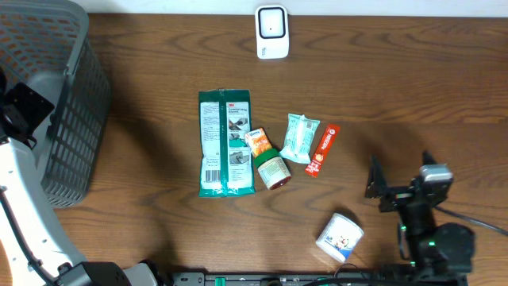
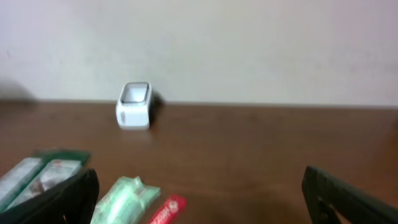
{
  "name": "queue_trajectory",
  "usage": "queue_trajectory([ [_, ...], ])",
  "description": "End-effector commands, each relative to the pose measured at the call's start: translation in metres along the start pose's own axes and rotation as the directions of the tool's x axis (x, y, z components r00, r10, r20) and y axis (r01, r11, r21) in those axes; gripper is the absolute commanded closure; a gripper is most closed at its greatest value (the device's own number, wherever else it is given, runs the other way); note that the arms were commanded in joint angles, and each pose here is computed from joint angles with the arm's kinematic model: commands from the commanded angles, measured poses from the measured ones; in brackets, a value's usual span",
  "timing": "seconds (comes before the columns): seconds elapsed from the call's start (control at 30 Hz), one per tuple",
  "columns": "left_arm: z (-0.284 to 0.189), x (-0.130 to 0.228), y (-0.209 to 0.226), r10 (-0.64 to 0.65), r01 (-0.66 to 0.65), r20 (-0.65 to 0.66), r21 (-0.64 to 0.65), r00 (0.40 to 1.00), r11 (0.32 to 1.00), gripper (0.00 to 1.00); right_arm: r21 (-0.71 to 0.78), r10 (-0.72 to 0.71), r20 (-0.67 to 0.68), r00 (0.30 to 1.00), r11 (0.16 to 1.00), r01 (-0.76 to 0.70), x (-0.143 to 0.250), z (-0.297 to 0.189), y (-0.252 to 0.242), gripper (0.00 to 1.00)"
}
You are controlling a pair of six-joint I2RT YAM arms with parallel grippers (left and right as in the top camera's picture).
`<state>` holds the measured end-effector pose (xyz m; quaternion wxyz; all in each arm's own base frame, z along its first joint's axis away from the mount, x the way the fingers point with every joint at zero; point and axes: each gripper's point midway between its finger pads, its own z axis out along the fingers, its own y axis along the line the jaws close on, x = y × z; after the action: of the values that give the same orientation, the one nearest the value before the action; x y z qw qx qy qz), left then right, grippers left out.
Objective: Scan the item barcode
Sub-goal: 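Open the left gripper and move it back over the empty basket, then move the right gripper to the red Nescafe stick and grasp it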
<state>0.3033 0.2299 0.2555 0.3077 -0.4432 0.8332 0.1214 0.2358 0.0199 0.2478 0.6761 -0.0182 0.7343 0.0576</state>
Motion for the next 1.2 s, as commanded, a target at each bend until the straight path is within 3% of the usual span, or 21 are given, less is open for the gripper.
queue_trajectory([
  [0.0,0.0,-0.004,0.001,0.01,-0.01,0.007,-0.006,1.0,1.0,0.07,-0.037,0.023,-0.024,0.999,0.999,-0.023,-0.036,-0.001,0.009,0.01],
  [0.3,0.0,-0.004,0.001,0.01,-0.01,0.006,-0.006,1.0,1.0,0.07,-0.156,0.048,-0.308,0.95,0.983,-0.1,-0.069,0.019,0.035,0.01],
  [0.43,0.0,-0.004,0.001,0.01,-0.01,0.007,-0.006,1.0,1.0,0.07,-0.139,0.066,-0.48,0.875,0.979,-0.15,-0.067,0.023,0.037,0.01],
  [0.6,0.0,-0.004,0.001,0.01,-0.01,0.006,-0.006,1.0,1.0,0.07,-0.084,0.095,-0.695,0.713,0.974,-0.21,-0.049,0.017,0.038,0.01],
  [0.8,0.0,-0.004,0.001,0.01,-0.01,0.006,-0.006,1.0,1.0,0.07,-0.111,0.103,-0.761,0.64,0.952,-0.284,-0.039,0.03,0.05,0.01],
  [0.87,0.0,-0.004,0.001,0.01,-0.01,0.006,-0.006,1.0,1.0,0.07,-0.113,0.104,-0.77,0.63,0.949,-0.295,-0.036,0.033,0.051,0.28],
  [0.93,0.0,-0.004,0.001,0.01,-0.01,0.006,-0.006,1.0,1.0,0.07,-0.099,0.106,-0.781,0.616,0.952,-0.29,-0.032,0.035,0.049,0.49],
  [0.97,0.0,-0.004,0.001,0.01,-0.01,0.007,-0.006,1.0,1.0,0.07,-0.089,0.108,-0.791,0.603,0.954,-0.287,-0.028,0.036,0.047,0.52],
  [1.07,0.0,-0.004,0.001,0.01,-0.01,0.006,-0.006,1.0,1.0,0.07,-0.066,0.103,-0.814,0.572,0.961,-0.267,-0.017,0.037,0.044,0.5],
  [1.17,0.0,-0.004,0.001,0.01,-0.01,0.006,-0.006,1.0,1.0,0.07,-0.064,0.092,-0.836,0.541,0.963,-0.262,-0.005,0.038,0.046,0.43],
])
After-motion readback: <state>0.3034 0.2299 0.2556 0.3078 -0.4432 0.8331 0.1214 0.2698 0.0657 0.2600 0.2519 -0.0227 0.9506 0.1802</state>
